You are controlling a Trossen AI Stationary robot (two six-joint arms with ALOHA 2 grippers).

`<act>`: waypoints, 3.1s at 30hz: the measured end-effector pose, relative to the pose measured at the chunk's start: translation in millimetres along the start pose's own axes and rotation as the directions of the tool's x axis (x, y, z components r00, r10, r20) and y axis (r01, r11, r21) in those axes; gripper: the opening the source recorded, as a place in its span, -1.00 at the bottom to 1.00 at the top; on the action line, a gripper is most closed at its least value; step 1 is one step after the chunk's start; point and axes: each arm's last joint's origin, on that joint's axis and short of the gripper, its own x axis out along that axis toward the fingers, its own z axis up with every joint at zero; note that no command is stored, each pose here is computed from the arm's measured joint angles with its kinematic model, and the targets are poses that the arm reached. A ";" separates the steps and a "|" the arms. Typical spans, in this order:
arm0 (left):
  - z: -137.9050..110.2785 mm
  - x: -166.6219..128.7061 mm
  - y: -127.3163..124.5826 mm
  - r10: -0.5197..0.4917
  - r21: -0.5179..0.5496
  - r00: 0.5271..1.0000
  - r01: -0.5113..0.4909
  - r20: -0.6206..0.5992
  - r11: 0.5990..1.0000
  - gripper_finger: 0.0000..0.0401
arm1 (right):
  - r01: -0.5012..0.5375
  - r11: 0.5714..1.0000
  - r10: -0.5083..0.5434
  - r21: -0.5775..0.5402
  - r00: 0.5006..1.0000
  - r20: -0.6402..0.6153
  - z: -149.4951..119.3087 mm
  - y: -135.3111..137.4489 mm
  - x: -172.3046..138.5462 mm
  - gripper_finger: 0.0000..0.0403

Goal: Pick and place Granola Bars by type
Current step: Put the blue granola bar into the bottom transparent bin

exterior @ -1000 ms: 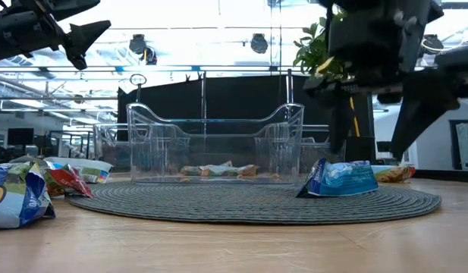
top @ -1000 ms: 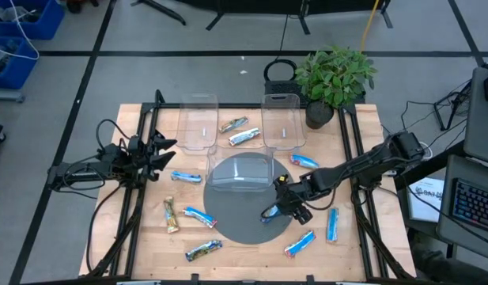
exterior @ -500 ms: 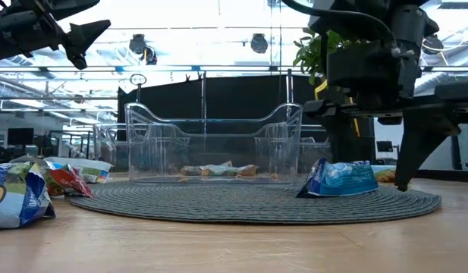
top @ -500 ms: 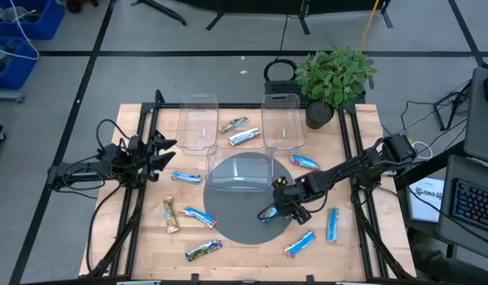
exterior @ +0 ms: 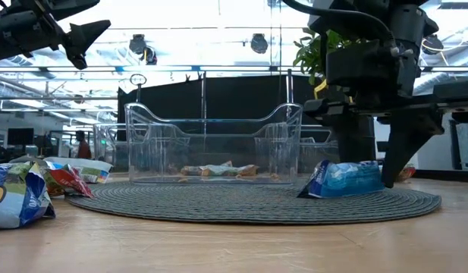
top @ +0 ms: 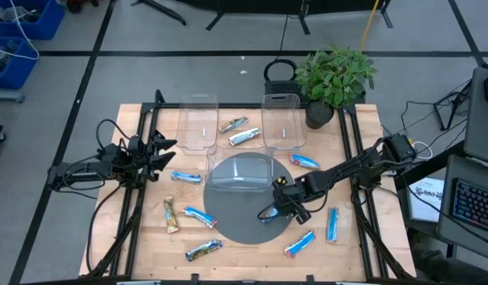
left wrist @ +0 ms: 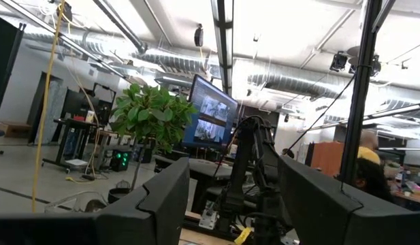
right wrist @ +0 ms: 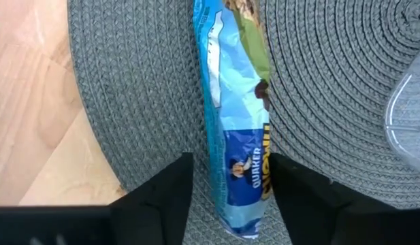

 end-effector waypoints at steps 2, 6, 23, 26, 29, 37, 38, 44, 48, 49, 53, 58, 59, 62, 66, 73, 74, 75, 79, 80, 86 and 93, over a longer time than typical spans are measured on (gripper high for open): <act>0.0 0.0 0.0 0.000 0.000 1.000 0.000 0.000 1.000 0.12 | 0.000 1.000 0.000 0.000 1.000 0.000 0.0 0.0 0.0 -0.19; 0.0 0.0 0.0 0.000 0.000 1.000 0.000 0.000 1.000 0.12 | 0.000 1.000 0.000 0.000 1.000 0.000 0.0 0.0 0.0 -0.33; 0.0 0.0 0.0 0.000 0.000 1.000 0.000 0.000 1.000 0.12 | -0.037 0.999 0.037 0.012 0.999 -0.030 -4.4 3.1 -8.7 -0.96; 0.0 0.0 0.0 0.000 0.000 1.000 0.000 0.000 1.000 0.12 | -0.012 1.000 0.013 0.025 0.999 -0.029 -5.7 3.1 -18.6 -0.95; -0.1 0.0 0.0 0.000 0.000 1.000 0.000 -0.001 1.000 0.12 | 0.010 0.999 -0.011 0.032 1.000 0.028 -3.9 2.8 -34.9 -0.97; -0.1 0.0 0.0 0.000 0.000 1.000 0.000 -0.001 1.000 0.12 | 0.100 0.993 -0.111 0.068 0.976 0.185 3.9 0.5 -91.2 -0.98; 0.0 0.0 0.0 0.000 0.000 1.000 0.000 0.000 1.000 0.12 | 0.121 0.990 -0.133 0.074 0.970 0.201 5.8 -0.5 -99.1 -0.98; -0.1 0.0 0.0 0.000 0.000 1.000 0.000 -0.001 1.000 0.12 | 0.268 0.954 -0.300 0.137 0.886 0.353 28.9 -9.8 -151.3 -0.99; -0.1 0.0 0.0 0.000 0.000 1.000 0.000 -0.001 1.000 0.12 | 0.371 0.908 -0.420 0.197 0.799 0.431 44.9 -16.9 -180.9 -0.99; 0.0 0.0 0.0 -0.001 0.000 1.000 0.001 0.000 1.000 0.12 | 0.392 0.896 -0.444 0.210 0.777 0.445 48.2 -18.4 -187.7 -0.99; 0.0 0.0 0.0 -0.001 0.000 1.000 0.001 0.000 1.000 0.12 | 0.452 0.846 -0.531 0.281 0.678 0.508 60.0 -23.4 -214.1 -0.99; 0.0 0.0 0.0 0.000 0.000 1.000 0.000 0.000 1.000 0.12 | 0.487 0.806 -0.583 0.336 0.551 0.598 71.8 -27.3 -239.6 -0.99; -0.1 0.0 0.0 0.000 0.000 1.000 0.000 -0.001 1.000 0.12 | 0.487 0.801 -0.588 0.350 0.526 0.614 73.7 -27.9 -244.1 -0.99; -0.1 0.0 0.0 0.000 0.000 1.000 0.000 -0.001 1.000 0.12 | 0.478 0.786 -0.603 0.392 0.451 0.658 78.2 -29.5 -253.8 -0.99; 0.0 0.0 0.0 0.000 0.000 1.000 0.000 0.000 1.000 0.12 | 0.487 0.733 -0.664 0.475 0.362 0.655 81.0 -32.0 -261.8 -0.99; 0.0 0.0 0.0 0.000 0.000 1.000 0.000 0.000 1.000 0.12 | 0.428 0.618 -0.785 0.659 0.301 0.541 81.3 -37.4 -261.7 -0.99; 0.0 0.0 0.0 0.000 0.000 1.000 0.000 0.000 1.000 0.12 | 0.413 0.587 -0.810 0.697 0.299 0.505 81.4 -38.9 -258.9 -0.99; 0.0 0.0 0.0 0.000 0.000 1.000 0.000 0.000 1.000 0.12 | 0.390 0.556 -0.831 0.734 0.296 0.472 81.2 -40.4 -257.0 -0.99; 0.0 0.0 0.0 0.000 0.000 1.000 0.000 0.000 1.000 0.12 | 0.304 0.453 -0.883 0.838 0.284 0.374 80.7 -49.4 -248.9 -0.99; 0.0 0.0 0.0 0.000 0.000 1.000 0.000 0.000 1.000 0.12 | 0.286 0.431 -0.891 0.856 0.284 0.354 80.7 -51.9 -246.5 -0.99; 0.0 0.0 0.0 0.000 0.000 1.000 0.000 -0.001 1.000 0.12 | 0.184 0.313 -0.904 0.932 0.357 0.233 77.6 -74.8 -217.3 -0.99; 0.0 0.0 0.0 0.000 0.000 1.000 0.000 0.000 1.000 0.12 | 0.091 0.294 -0.829 0.952 0.520 0.206 66.9 -99.6 -189.4 -0.99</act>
